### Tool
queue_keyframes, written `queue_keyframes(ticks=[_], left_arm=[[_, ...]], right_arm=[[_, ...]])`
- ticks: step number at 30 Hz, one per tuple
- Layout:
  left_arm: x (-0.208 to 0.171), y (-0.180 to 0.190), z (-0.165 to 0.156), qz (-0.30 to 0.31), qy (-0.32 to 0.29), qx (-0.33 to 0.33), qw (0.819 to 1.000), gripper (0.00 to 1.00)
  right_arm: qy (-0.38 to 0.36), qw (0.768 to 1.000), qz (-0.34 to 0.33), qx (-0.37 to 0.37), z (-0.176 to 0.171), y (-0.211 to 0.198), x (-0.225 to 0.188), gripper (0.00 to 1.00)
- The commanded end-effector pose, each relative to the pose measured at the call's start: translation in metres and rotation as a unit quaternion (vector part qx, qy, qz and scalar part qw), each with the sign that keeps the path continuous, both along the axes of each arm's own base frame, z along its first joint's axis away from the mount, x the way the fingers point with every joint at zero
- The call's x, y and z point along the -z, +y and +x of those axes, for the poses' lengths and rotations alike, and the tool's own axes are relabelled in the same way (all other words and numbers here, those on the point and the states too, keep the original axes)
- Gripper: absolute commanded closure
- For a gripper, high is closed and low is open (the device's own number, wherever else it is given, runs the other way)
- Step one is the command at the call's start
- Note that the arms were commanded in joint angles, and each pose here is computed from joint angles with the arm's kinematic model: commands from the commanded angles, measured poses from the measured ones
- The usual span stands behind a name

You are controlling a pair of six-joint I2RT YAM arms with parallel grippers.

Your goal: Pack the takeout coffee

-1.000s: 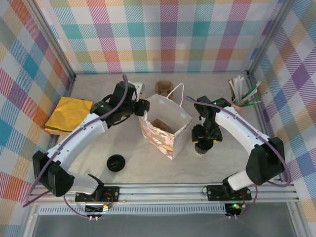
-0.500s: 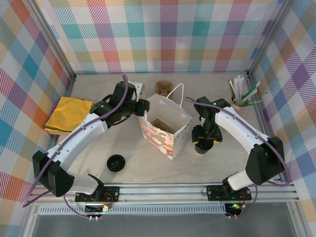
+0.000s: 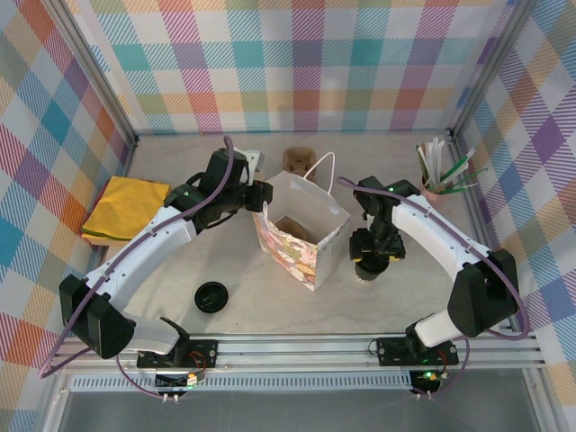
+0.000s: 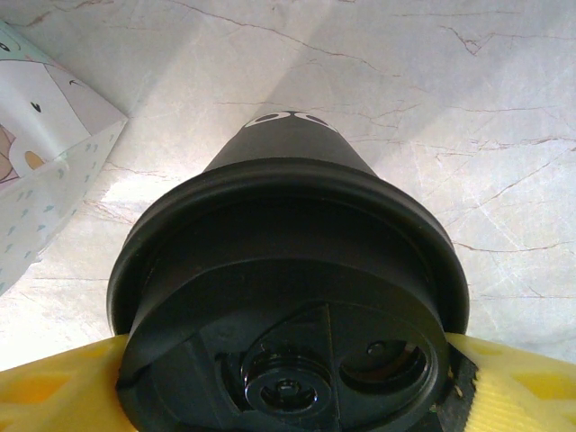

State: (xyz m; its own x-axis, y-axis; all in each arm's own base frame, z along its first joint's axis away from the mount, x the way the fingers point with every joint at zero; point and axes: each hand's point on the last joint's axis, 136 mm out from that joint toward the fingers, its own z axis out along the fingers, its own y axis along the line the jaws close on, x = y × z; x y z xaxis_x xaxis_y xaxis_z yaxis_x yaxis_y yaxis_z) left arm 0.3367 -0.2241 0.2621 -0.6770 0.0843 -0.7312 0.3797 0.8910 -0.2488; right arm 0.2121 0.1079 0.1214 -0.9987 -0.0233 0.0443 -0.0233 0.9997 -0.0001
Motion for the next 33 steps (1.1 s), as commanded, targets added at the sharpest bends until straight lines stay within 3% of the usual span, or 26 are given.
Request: queue_keyframes(ticks=[1,22,33], left_arm=[[0.002,0.003,-0.002,0.004,-0.003,0.003,1.0,0.67],[0.002,0.002,-0.002,0.003,-0.002,0.004,1.0,0.67],[0.003,0.0,-0.001,0.001,0.001,0.008,1.0,0.67]], right_arm=[[0.019,1.0,-0.018,-0.008,-0.002,-0.006,0.012,0.2],[0.029,0.999,-0.021,-0.009,-0.005,-0.006,0.018,0.21],[0.001,1.0,-0.016,-0.005,-0.003,-0.009,-0.003,0.26]])
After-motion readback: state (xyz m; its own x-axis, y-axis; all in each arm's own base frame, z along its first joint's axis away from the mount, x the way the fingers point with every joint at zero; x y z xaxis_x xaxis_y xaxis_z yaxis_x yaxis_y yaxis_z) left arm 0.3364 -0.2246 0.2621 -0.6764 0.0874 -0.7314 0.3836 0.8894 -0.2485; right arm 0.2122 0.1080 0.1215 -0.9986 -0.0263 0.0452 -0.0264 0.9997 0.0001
